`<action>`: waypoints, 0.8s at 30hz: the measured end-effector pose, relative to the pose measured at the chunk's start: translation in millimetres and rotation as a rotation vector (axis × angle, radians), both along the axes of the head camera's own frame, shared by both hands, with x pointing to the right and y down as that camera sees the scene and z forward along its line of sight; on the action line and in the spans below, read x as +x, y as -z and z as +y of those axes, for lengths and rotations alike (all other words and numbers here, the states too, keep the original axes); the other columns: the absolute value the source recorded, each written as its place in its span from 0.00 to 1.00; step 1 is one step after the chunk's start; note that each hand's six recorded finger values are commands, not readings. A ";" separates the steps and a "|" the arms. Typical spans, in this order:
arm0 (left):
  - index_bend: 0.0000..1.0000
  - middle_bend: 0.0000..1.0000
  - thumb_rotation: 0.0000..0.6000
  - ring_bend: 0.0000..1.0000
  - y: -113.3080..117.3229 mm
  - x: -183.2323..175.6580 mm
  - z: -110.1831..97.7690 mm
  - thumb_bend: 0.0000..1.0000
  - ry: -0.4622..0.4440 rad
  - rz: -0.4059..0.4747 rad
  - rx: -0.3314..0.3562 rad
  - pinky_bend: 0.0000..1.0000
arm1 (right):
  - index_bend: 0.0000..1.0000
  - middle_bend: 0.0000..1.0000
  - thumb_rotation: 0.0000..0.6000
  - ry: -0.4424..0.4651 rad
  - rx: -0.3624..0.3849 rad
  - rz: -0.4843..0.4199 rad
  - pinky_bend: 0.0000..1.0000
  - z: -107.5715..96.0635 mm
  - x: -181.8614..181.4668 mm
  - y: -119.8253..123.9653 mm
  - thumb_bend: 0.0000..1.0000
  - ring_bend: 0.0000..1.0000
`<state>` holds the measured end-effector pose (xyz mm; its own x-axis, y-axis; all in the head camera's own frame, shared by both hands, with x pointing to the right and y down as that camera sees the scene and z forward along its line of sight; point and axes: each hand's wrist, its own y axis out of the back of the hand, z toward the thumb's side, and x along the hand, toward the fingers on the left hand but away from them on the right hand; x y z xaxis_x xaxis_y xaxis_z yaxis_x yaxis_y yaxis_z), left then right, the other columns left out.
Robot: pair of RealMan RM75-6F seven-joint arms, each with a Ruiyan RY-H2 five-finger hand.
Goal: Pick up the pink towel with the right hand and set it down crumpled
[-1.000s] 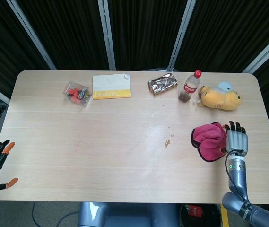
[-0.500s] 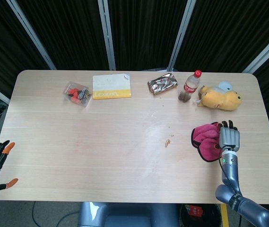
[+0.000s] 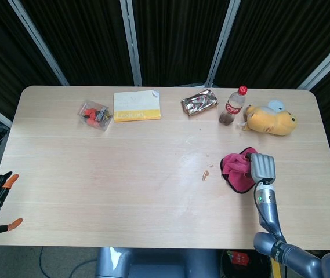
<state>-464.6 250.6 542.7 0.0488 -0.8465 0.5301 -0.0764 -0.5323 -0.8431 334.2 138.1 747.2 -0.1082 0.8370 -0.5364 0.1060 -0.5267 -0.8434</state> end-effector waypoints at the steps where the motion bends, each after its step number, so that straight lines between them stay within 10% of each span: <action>1: 0.00 0.00 1.00 0.00 0.3 0.1 0.0 0.00 0.000 0.001 0.002 0.00 | 0.74 0.63 1.00 0.005 0.000 -0.023 0.76 1.5 -9.5 1.3 0.39 0.53; 24: 0.00 0.00 1.00 0.00 2.1 -2.0 1.2 0.00 -0.001 0.001 0.005 0.00 | 0.75 0.63 1.00 0.214 -0.116 -0.318 0.76 83.0 -190.6 14.6 0.39 0.53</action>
